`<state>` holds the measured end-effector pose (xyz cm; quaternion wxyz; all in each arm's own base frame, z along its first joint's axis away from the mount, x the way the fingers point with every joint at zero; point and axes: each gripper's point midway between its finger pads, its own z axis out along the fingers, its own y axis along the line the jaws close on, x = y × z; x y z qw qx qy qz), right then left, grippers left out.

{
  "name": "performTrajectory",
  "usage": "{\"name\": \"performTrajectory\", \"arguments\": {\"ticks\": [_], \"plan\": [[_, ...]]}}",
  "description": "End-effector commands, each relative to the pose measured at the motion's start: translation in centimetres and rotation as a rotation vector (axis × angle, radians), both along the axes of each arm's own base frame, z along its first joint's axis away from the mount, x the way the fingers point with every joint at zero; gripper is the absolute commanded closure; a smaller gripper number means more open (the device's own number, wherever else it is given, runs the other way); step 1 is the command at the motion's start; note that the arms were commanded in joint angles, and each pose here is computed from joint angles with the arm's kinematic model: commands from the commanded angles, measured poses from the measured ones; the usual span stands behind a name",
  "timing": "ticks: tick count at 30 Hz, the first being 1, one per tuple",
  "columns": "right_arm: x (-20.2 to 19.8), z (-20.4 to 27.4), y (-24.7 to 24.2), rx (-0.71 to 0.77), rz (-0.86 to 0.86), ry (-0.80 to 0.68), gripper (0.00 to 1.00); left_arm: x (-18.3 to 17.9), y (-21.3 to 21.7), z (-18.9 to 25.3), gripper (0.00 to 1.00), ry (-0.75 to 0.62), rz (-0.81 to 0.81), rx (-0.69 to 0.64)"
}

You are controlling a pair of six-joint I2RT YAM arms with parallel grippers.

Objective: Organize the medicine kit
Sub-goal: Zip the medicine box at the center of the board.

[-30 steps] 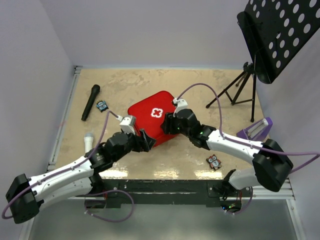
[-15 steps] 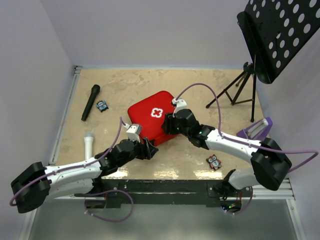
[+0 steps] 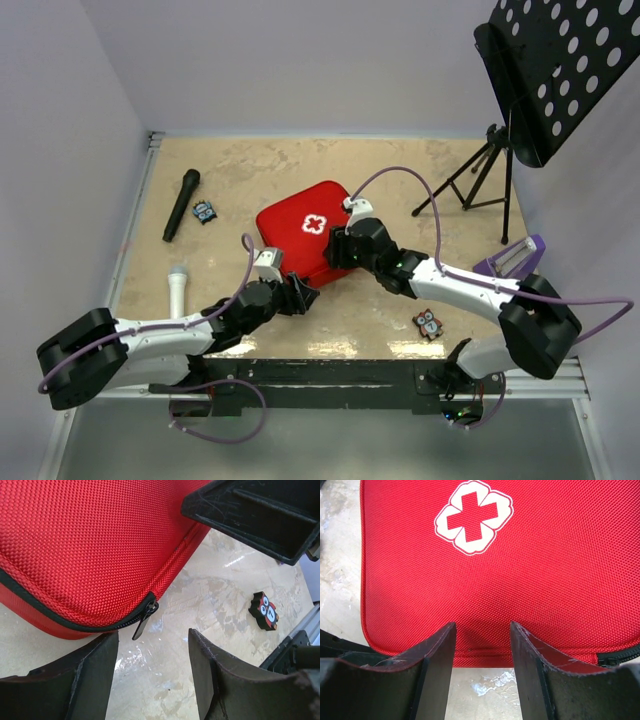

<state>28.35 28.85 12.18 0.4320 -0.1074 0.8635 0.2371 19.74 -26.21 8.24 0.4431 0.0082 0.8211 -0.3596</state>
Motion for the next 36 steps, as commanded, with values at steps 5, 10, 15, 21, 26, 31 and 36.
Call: {"name": "performTrajectory", "arguments": {"ticks": [5,10,15,21,26,31,36], "plan": [[-0.4,-0.7,-0.1,-0.006,0.004,0.032,0.48,2.7,1.4,0.8,0.43,-0.022,0.205,-0.067],[-0.7,-0.9,-0.1,-0.007,0.013,0.046,0.48,3.5,1.8,1.3,0.45,-0.055,0.244,-0.05],[-1.1,-1.1,0.0,-0.001,0.022,0.06,0.47,3.4,1.5,2.8,0.43,-0.124,0.196,-0.069],[-1.1,-1.0,0.2,0.004,0.031,0.062,0.47,2.9,1.3,4.1,0.42,-0.188,0.13,-0.115],[-1.1,-1.0,0.6,0.008,0.042,0.066,0.46,2.9,1.2,3.8,0.42,-0.188,0.101,-0.105],[-1.2,-1.5,0.8,0.004,0.049,0.077,0.46,3.0,0.9,3.7,0.45,-0.19,0.072,-0.118],[-1.1,-1.6,0.8,0.002,0.051,0.078,0.46,3.3,0.8,3.2,0.49,-0.18,0.068,-0.121]]}}
